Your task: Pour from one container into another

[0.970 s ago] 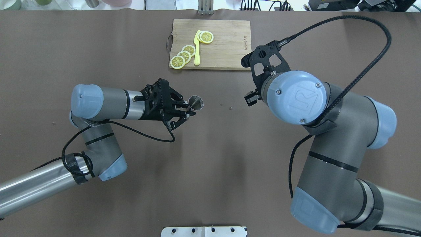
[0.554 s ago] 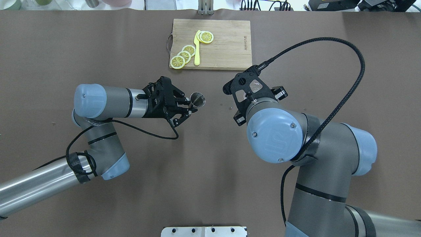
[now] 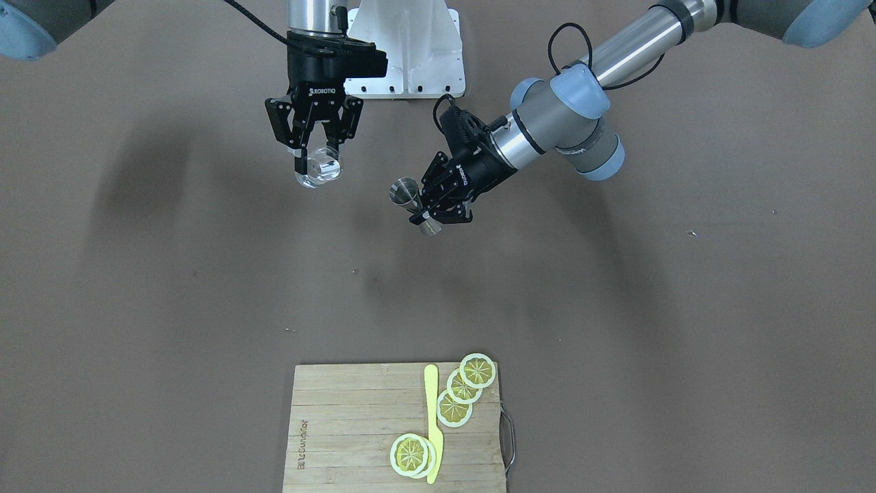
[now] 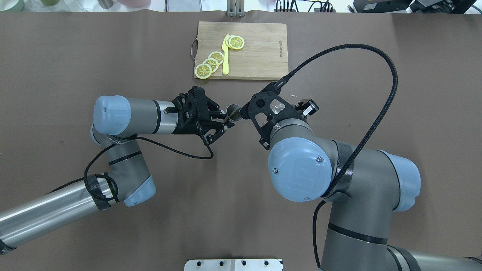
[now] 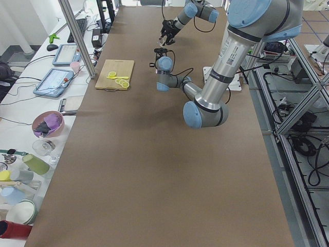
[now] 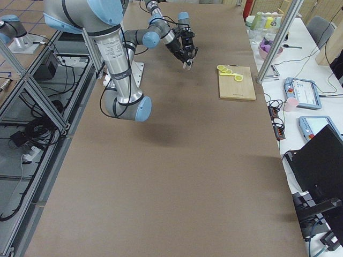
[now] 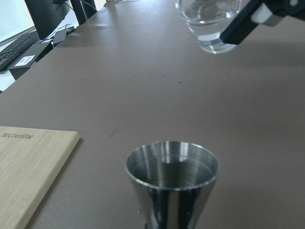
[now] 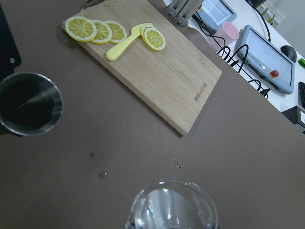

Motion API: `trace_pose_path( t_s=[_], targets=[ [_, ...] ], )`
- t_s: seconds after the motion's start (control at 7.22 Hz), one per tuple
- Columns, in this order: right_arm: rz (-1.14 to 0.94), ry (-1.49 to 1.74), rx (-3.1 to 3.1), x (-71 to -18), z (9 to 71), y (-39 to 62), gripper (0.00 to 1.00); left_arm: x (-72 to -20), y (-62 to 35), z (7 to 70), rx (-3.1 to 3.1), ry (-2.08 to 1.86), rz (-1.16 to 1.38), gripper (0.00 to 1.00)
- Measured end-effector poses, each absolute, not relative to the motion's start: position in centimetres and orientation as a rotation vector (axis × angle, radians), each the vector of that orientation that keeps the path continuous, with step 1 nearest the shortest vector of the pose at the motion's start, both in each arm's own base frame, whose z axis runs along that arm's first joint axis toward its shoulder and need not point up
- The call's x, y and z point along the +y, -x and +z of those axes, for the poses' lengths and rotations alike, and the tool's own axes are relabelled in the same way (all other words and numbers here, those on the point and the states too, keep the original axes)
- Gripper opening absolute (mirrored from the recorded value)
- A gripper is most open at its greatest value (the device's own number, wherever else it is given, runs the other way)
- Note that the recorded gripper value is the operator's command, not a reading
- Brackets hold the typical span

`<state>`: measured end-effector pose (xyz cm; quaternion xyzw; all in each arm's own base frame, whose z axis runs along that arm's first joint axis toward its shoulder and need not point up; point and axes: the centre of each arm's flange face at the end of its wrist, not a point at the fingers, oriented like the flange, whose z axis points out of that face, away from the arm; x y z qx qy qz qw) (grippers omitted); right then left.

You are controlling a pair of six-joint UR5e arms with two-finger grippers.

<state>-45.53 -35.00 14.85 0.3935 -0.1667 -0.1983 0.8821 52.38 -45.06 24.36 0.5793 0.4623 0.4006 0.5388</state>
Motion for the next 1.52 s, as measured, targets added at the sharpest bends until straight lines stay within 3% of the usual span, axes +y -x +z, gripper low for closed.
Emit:
trace_pose_path(
  t_s=[0.83,1.52],
  targets=[
    [-0.499,-0.813,-0.294,-34.2,15.0,47.8,0.00,-41.1,-55.1,22.1,1.123,-1.375,0.956,0.00],
    [-0.548,-0.750,-0.220,-33.1,15.0,47.8,0.00,-41.0,-56.0,21.9,1.107,-1.361,0.951,0.00]
  ],
)
